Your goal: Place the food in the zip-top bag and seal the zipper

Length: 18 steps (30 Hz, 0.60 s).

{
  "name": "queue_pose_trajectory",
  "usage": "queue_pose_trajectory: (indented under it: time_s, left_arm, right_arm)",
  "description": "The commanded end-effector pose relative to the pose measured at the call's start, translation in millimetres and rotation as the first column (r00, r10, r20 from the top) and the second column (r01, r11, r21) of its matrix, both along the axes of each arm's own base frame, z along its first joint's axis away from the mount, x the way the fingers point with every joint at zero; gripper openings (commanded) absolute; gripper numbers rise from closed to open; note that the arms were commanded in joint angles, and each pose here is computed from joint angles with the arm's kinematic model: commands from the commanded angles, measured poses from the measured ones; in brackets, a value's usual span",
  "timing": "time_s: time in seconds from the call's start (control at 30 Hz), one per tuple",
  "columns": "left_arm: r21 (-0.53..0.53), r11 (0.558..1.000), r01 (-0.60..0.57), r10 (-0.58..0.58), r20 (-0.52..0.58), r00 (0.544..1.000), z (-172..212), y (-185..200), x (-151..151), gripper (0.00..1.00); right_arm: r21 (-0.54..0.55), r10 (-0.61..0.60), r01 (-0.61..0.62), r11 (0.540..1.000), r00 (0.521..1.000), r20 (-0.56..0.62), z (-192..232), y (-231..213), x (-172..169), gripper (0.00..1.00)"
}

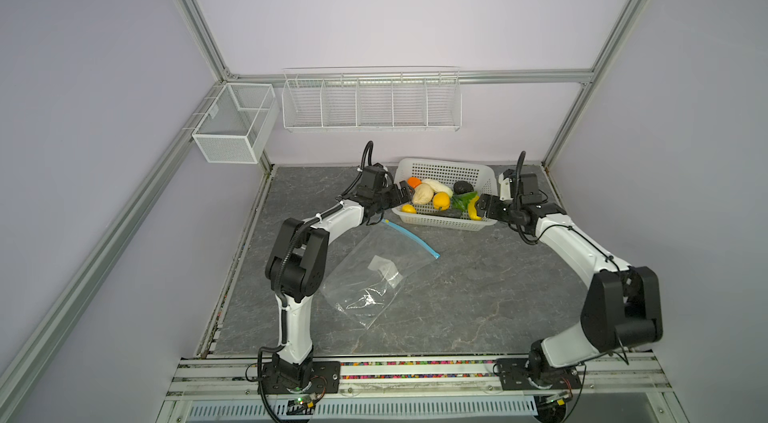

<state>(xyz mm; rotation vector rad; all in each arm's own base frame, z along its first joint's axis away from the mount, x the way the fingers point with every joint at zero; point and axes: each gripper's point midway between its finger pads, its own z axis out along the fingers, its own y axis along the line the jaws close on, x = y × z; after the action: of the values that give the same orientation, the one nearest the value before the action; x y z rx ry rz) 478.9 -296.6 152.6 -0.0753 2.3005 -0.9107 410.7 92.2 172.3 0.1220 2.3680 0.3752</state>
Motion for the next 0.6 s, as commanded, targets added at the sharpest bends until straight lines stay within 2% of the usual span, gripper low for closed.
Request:
queue_pose_trajectory:
  time_s: [0.0,0.03,0.07,0.1,0.2,0.37,0.57]
  left_arm:
    - [0.033,0.999,-0.036,0.035,0.033,0.999,39,20,-15,1.00]
    - [0.037,0.999,-0.026,0.025,0.015,1.000,40,22,-25,0.98]
    - [0.051,0.999,-0.016,0.016,-0.005,1.000,41,25,-40,0.92]
    - [0.058,0.998,0.000,0.001,-0.027,1.000,44,27,-59,0.88]
    - [0.083,0.995,0.047,-0.045,-0.019,0.999,61,35,-109,0.88]
    - [0.065,0.992,0.108,-0.098,-0.136,0.986,36,43,-174,0.86]
    - [-0.026,0.995,0.097,-0.100,-0.213,0.972,13,52,-227,0.93]
  right_arm:
    - [0.048,0.127,-0.126,0.991,0.992,-0.020,-5,39,-34,0.92]
    - [0.060,0.164,-0.163,0.985,0.986,-0.013,-6,50,-41,0.92]
    - [0.091,0.227,-0.227,0.970,0.974,0.009,-4,66,-49,0.91]
    - [0.121,0.305,-0.308,0.944,0.951,0.043,-1,83,-59,0.89]
    - [0.157,0.483,-0.498,0.853,0.867,0.126,2,130,-83,0.88]
    - [0.163,0.551,-0.555,0.816,0.831,0.073,-30,150,-84,0.82]
    - [0.158,0.599,-0.601,0.784,0.798,0.063,-48,164,-81,0.81]
